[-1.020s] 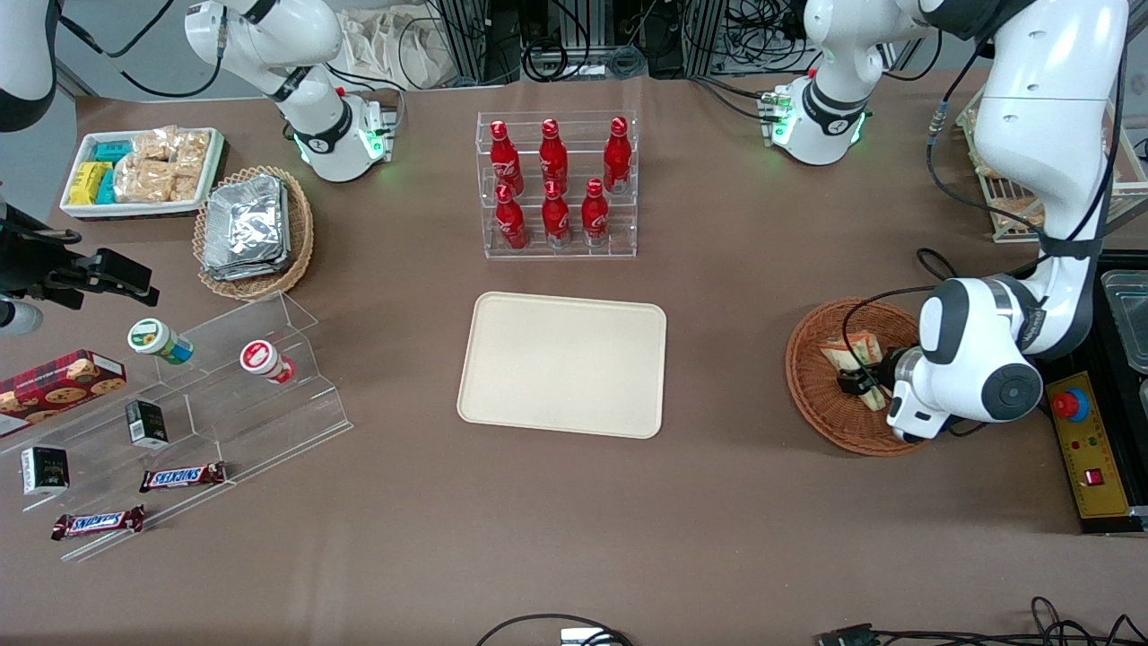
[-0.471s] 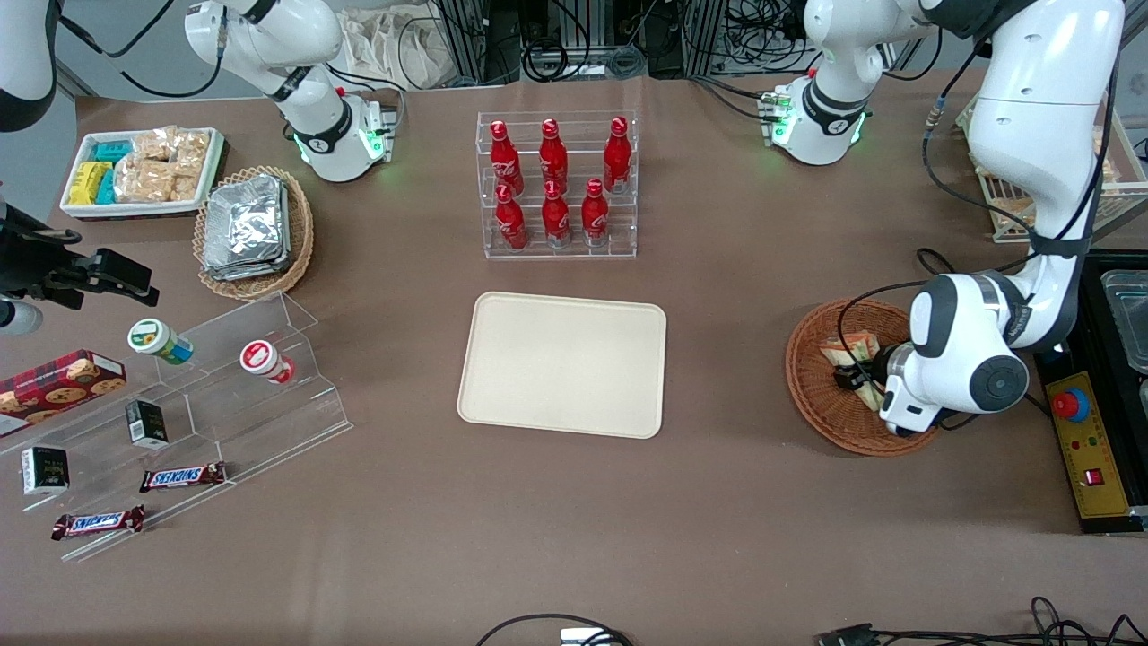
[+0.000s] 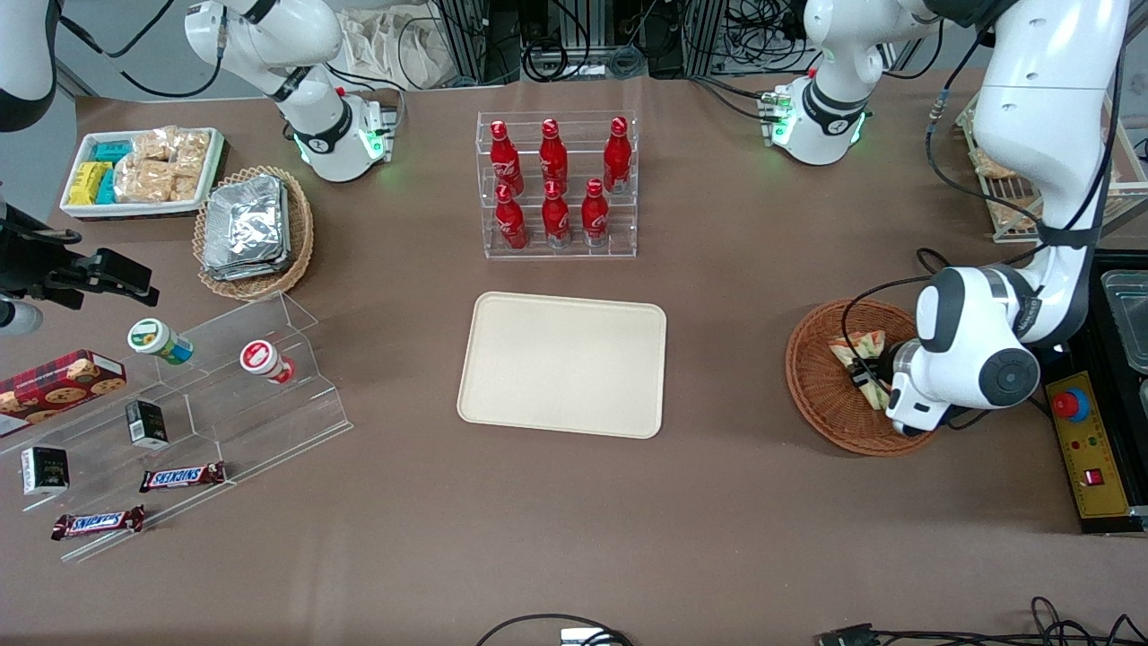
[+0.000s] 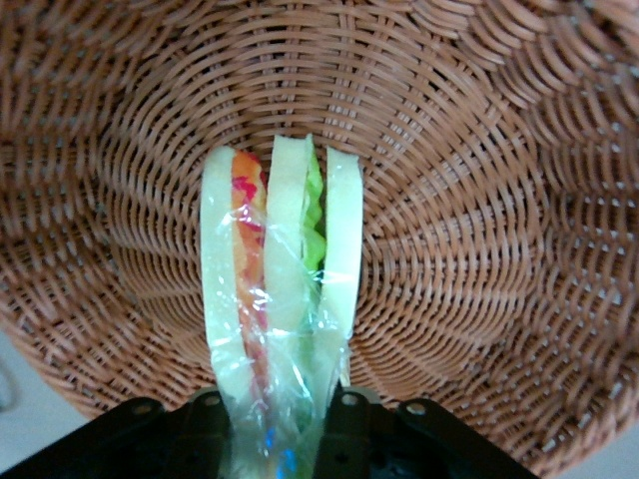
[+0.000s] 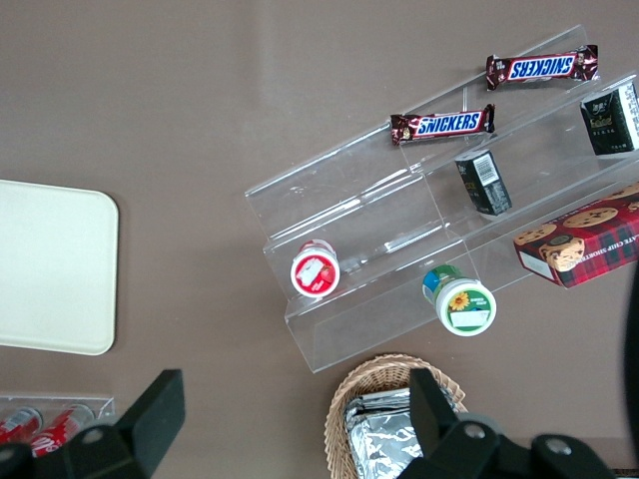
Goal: Place sandwich from basket to tray
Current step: 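Lift the sandwich and carry it with the left gripper to the tray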
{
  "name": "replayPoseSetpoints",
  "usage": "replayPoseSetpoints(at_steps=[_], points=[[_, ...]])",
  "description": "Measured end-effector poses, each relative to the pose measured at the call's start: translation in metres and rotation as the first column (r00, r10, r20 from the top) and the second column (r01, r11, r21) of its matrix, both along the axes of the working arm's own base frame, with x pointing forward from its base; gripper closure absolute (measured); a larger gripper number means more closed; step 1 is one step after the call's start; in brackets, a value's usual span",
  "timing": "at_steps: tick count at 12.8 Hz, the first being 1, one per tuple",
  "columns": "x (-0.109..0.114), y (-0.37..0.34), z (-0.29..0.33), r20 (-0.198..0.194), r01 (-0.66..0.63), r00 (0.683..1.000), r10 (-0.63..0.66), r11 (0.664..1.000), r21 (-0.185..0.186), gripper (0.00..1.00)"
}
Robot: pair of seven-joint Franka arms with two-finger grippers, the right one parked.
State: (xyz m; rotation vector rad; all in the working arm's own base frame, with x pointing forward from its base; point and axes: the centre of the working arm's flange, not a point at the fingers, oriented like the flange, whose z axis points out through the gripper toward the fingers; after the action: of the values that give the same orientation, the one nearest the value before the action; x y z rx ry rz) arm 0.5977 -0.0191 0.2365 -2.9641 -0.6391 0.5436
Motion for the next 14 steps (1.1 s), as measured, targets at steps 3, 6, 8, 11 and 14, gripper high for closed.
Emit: replayPoseSetpoints(at_steps=[3,6,8,11,14], points=[[-0.001,-0.01,0.074,0.021,0.007,1.0,-0.007,1.0,-0.006,0.79],[0.001,-0.05,0.174,0.083,0.074,0.994,-0.072,0.997,-0.028,0.82],[0.002,-0.09,0.222,0.127,0.182,0.977,-0.174,0.982,-0.055,0.83],[-0.005,-0.151,0.241,0.169,0.307,0.942,-0.289,0.947,-0.092,0.83],[-0.016,-0.219,0.224,0.187,0.415,0.903,-0.388,0.9,-0.134,0.83]])
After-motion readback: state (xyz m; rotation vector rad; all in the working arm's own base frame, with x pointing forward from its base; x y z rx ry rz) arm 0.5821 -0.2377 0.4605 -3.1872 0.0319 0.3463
